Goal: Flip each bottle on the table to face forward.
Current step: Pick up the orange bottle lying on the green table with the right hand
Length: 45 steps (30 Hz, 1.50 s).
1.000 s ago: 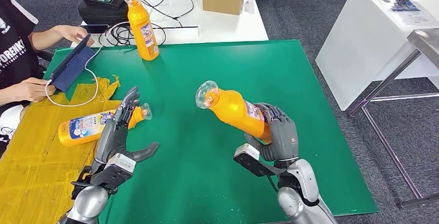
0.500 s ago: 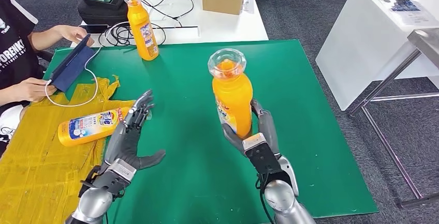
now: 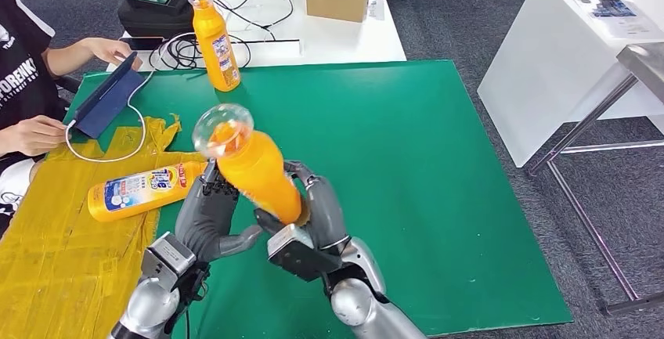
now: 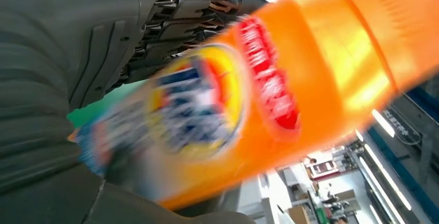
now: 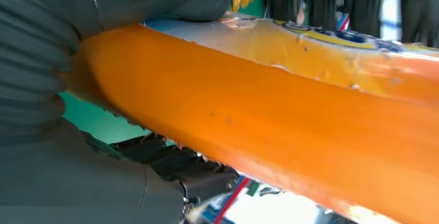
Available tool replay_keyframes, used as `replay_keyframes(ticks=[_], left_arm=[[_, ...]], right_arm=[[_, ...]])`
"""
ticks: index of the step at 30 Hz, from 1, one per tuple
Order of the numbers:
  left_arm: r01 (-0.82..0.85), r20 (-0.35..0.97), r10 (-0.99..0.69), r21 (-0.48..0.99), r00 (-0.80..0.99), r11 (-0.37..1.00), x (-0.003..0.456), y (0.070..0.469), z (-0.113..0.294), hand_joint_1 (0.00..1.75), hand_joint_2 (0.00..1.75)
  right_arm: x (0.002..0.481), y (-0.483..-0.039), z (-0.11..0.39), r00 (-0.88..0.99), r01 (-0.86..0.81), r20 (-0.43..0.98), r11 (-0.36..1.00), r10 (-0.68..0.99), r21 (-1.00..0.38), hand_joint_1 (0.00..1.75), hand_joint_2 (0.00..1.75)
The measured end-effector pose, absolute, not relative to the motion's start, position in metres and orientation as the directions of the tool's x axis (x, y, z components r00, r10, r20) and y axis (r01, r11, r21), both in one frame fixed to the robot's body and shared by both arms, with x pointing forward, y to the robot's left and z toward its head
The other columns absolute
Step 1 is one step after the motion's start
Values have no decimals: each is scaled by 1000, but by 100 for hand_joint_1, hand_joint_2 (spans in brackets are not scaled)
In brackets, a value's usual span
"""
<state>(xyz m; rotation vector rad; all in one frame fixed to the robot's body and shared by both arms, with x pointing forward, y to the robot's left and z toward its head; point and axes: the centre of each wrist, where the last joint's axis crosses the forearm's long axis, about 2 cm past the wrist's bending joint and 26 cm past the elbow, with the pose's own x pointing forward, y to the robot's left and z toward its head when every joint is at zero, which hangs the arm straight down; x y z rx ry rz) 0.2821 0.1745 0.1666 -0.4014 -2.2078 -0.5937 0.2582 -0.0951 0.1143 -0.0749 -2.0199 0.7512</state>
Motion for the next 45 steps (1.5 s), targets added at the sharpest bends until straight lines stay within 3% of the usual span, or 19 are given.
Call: replay_keyframes(ticks=[6, 20, 24, 41, 42, 45], left_arm=[[450, 769, 88, 273, -633, 851, 286, 179, 169, 0, 175], [439, 768, 84, 268, -634, 857, 287, 182, 170, 0, 175], [418, 769, 83, 251, -633, 873, 288, 183, 169, 175, 175], [329, 767, 83, 172, -637, 928, 283, 185, 163, 175, 175], [328, 766, 83, 172, -637, 929, 282, 185, 163, 175, 175], [317, 760, 80, 170, -645, 933, 282, 184, 163, 175, 175]], right_arm=[[251, -80, 112, -608, -237, 700, 756, 374, -610, 175, 175], [248, -74, 108, -623, -252, 683, 729, 381, -636, 171, 175], [247, -69, 109, -661, -220, 632, 702, 404, -678, 172, 175], [245, -64, 103, -623, -273, 688, 722, 371, -636, 174, 175], [245, -64, 103, -623, -272, 690, 724, 370, -634, 158, 175], [244, -64, 102, -620, -266, 693, 732, 369, -627, 28, 175]])
